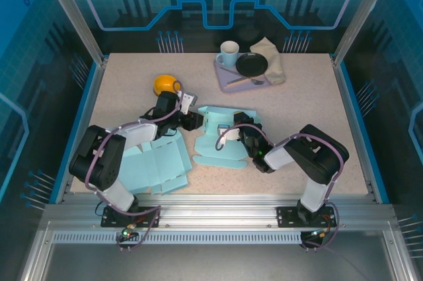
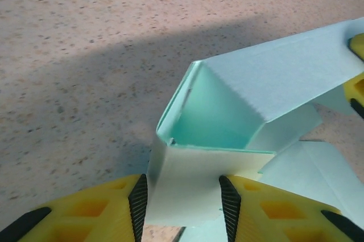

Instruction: Fold the paper box

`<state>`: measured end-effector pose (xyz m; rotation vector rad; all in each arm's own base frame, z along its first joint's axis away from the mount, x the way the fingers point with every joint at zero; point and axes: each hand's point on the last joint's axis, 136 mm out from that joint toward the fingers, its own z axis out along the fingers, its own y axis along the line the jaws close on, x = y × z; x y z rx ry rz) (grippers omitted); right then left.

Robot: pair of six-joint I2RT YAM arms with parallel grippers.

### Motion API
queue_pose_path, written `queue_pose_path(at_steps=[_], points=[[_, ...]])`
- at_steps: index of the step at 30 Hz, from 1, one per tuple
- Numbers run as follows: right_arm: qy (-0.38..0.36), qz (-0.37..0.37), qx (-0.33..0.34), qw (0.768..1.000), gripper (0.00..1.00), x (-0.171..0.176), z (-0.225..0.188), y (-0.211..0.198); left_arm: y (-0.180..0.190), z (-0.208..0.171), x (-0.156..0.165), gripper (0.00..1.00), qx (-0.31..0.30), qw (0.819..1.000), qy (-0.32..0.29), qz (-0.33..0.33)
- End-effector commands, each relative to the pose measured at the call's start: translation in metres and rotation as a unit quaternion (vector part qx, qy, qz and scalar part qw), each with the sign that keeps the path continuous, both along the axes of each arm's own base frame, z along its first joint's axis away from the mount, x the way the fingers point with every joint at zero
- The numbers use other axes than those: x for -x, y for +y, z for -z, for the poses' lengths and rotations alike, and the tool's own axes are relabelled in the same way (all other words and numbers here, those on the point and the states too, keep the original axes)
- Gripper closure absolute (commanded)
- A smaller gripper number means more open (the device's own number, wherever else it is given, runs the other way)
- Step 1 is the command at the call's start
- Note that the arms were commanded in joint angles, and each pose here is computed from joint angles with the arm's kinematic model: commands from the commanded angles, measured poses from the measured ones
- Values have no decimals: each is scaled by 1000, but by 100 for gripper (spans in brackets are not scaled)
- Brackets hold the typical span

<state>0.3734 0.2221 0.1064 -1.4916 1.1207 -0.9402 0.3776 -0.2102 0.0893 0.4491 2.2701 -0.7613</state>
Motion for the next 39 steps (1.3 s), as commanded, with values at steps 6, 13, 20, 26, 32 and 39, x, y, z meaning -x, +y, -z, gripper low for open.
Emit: queue_pose_path(at_steps=[6,13,20,26,32,39], points=[[24,-36,32,999,100,10,23,14,-42,-6,25,66,26,996,-6,86],[25,-34,33,999,100,9,25,13,-32,7,18,53,-19,999,0,45],[20,-38,29,999,100,9,18,15,-14,18,5,41,-75,997,-1,7],[17,-40,24,999,100,11,13,16,-28,10,4,37,-56,998,-7,27],[13,-53,11,998,100,14,3,21,-25,20,-3,37,-89,996,-3,23],[21,-74,-3,997,100,20,-2,27,-17,32,-14,37,-127,992,-6,3]])
